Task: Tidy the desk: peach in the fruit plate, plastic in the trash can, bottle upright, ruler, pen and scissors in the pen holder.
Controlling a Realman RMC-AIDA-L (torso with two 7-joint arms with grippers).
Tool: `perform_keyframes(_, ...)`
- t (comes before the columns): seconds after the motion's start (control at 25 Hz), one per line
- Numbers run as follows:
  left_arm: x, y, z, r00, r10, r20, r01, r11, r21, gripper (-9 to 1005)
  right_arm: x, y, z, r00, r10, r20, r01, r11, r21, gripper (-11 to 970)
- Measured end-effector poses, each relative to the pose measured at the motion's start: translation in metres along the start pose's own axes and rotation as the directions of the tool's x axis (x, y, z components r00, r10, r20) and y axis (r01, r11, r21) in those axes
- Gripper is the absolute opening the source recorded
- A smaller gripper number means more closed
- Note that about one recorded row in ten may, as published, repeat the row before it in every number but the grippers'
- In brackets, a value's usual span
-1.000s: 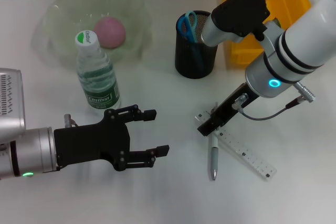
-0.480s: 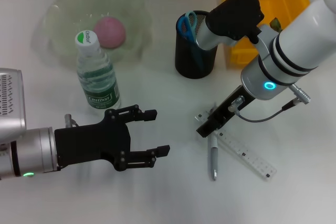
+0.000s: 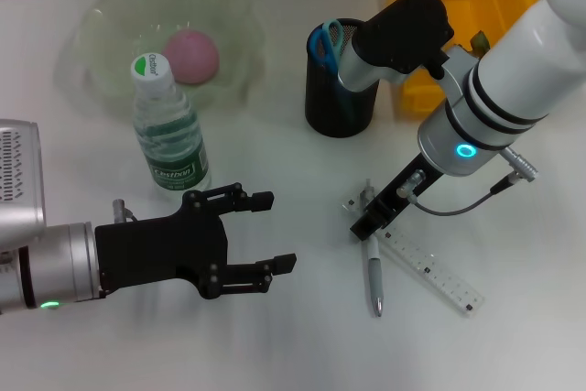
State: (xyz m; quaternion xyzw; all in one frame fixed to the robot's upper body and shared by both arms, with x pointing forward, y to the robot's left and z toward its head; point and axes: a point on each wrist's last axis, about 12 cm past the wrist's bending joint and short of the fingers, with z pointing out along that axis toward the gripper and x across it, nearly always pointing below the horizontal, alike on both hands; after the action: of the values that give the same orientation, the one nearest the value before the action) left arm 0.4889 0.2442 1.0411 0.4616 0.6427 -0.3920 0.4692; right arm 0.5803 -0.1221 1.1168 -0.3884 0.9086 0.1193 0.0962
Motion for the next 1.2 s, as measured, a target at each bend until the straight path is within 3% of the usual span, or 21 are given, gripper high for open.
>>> perform_keyframes(0.56, 0.003, -0.001, 0.0, 1.0, 0.01, -0.002, -0.01, 1.0, -0.001, 805, -0.003, 0.002, -0.004, 1.0, 0.009, -0.007, -0.009, 1.0, -0.003, 377)
perform_keyframes(0.68, 0.002, -0.001, 0.0, 1.0, 0.009, 0.0, -0.009, 1.0, -0.002, 805, -0.003, 0.002, -0.011, 1.0, 0.016, 0.015, -0.016, 1.0, -0.006, 376)
perform_keyframes(0.96, 0.002, -0.001, 0.0, 1.0, 0.004, 0.004, -0.004, 1.0, -0.002, 805, -0.01, -0.012, -0.064, 0.978, 0.052, 0.204, -0.051, 0.999, -0.008, 384)
perform_keyframes(1.2, 0.001, -0.002, 0.001, 1.0, 0.003, 0.008, -0.003, 1.0, -0.001, 805, -0.016, -0.03, -0.123, 0.879, -0.021, 0.477, -0.036, 0.993, 0.11, 393)
